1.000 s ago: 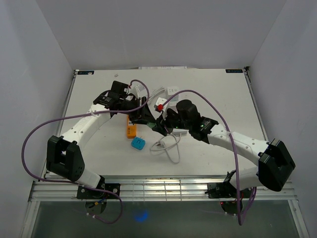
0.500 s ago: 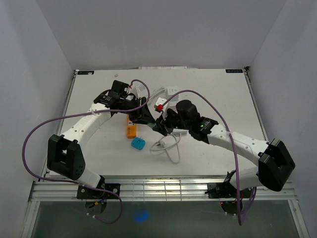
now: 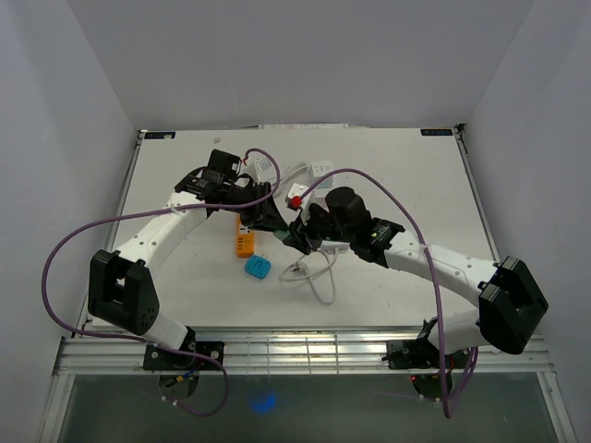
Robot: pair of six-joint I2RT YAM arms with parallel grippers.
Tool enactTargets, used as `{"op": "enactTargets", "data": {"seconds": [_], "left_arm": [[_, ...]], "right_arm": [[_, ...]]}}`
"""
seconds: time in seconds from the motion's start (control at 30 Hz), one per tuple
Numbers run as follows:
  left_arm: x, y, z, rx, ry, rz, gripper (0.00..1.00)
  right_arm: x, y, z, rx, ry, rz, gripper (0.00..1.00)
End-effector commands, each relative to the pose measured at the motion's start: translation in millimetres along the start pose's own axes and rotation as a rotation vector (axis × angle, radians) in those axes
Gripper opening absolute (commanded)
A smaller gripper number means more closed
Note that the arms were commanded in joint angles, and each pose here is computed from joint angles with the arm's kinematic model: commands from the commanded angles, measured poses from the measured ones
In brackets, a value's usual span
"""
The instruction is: Insert the plug
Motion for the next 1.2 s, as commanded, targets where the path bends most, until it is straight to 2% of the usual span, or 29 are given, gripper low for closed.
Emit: {"op": "enactTargets", "data": {"seconds": [0.0,0.07,0.17,0.23,0.43,0.6,0.77,0.97,1.1,1.17], "left_arm": [[3,-10,2,-0.016,0.016,0.044,0.17],[4,-10,1,-0.02,0.009,0.037,0.14],[5,-9,1,-0.026,0.0,0.015,0.0],[7,-8,0,-0.031,-0.007,-0.008,0.0],[12,0,0,-0.026,-0.057,-0.089,0.0],[16,6,1,-0.013,-0.083,-0.124,0.0],[29,12,-10,-0.021,-0.175,-0.232,0.0],[34,24,-17,-0.011,-0.246,-0.335,0.0],[32,30,-20,0.002,-0.256,-0.372,0.0],[32,34,-23,0.007,-0.275,-0.411,0.0]], "right_arm": [[-3,-7,-22,0.041,-0.079,0.031,0.43],[-4,-8,-21,0.04,-0.087,0.037,0.53],[-4,-7,-20,0.038,-0.093,0.04,0.7],[-4,-7,-20,0.036,-0.098,0.045,0.78],[2,-6,-22,0.045,-0.133,0.055,0.87],[7,-8,-19,0.05,-0.135,0.077,0.93],[15,-9,-11,0.056,-0.136,0.12,0.98],[36,-27,-2,0.01,-0.168,0.305,0.98],[51,-47,18,-0.09,-0.143,0.501,0.97],[57,-49,22,-0.13,-0.155,0.547,0.97]]}}
Point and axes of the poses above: each gripper's point midway between its finger pads, its own x axis back along the fingers, its own y axis along the line the jaws close on, z = x × y, the point moved 8 cm from there along x, back along the fingers, and after that the axes turned 10 degrees about x, right-handed, at the moved point
